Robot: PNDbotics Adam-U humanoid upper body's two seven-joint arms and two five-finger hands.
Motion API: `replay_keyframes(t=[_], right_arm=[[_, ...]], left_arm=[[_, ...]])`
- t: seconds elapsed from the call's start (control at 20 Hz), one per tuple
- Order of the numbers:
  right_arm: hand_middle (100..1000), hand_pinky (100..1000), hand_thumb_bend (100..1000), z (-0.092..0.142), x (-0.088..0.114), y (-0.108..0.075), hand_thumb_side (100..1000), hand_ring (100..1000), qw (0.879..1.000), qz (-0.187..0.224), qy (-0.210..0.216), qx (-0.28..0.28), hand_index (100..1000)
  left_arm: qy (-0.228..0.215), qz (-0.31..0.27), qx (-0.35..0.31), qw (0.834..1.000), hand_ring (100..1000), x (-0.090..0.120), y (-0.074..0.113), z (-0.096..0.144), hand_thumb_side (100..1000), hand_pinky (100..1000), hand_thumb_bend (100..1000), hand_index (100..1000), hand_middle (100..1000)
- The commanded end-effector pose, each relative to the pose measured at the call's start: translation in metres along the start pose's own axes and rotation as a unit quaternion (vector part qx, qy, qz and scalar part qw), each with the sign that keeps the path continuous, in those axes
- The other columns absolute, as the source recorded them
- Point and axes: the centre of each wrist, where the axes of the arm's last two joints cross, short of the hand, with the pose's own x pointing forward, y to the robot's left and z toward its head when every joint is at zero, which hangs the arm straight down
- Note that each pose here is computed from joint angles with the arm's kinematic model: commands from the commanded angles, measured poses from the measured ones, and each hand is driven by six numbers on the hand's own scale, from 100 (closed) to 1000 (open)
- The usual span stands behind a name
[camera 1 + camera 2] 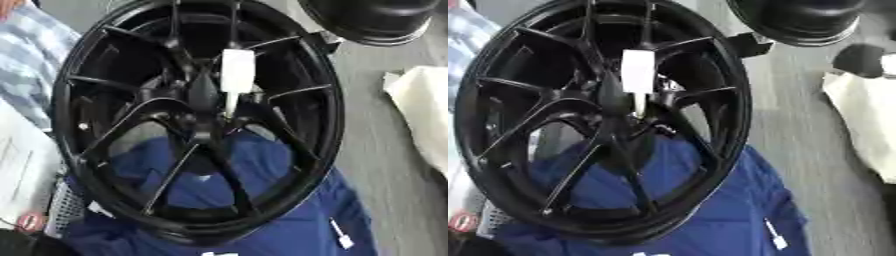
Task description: Pull the pin out of the wheel hub.
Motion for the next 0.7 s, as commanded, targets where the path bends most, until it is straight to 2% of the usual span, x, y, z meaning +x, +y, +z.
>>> replay_keyframes(t=[0.05, 0.5, 0.7], right_arm=[[599, 809, 539, -0.004, 0.007, -0.008, 263, 713, 1.0, 0.016, -0.005, 0.009, 717], [591, 805, 539, -0.006, 0.007, -0.006, 258, 706, 1.0, 0.006, -0.006, 0.01, 714], [598, 807, 540, -0.015, 0.009, -0.007, 259, 720, 0.999, 0.008, -0.012, 0.03, 722]], left_arm=[[-0.018, -0.005, -0.001, 1.0, 693, 0.006, 0.004, -0.005, 656, 889, 160, 778, 666], [-0.025, 0.026, 0.0, 0.999, 689, 0.01, -0.004, -0.012, 658, 891, 162, 775, 665], [-0.031, 0.041, -0.008, 0.999, 689, 0.014, -0.009, -0.016, 661, 892, 163, 775, 667]])
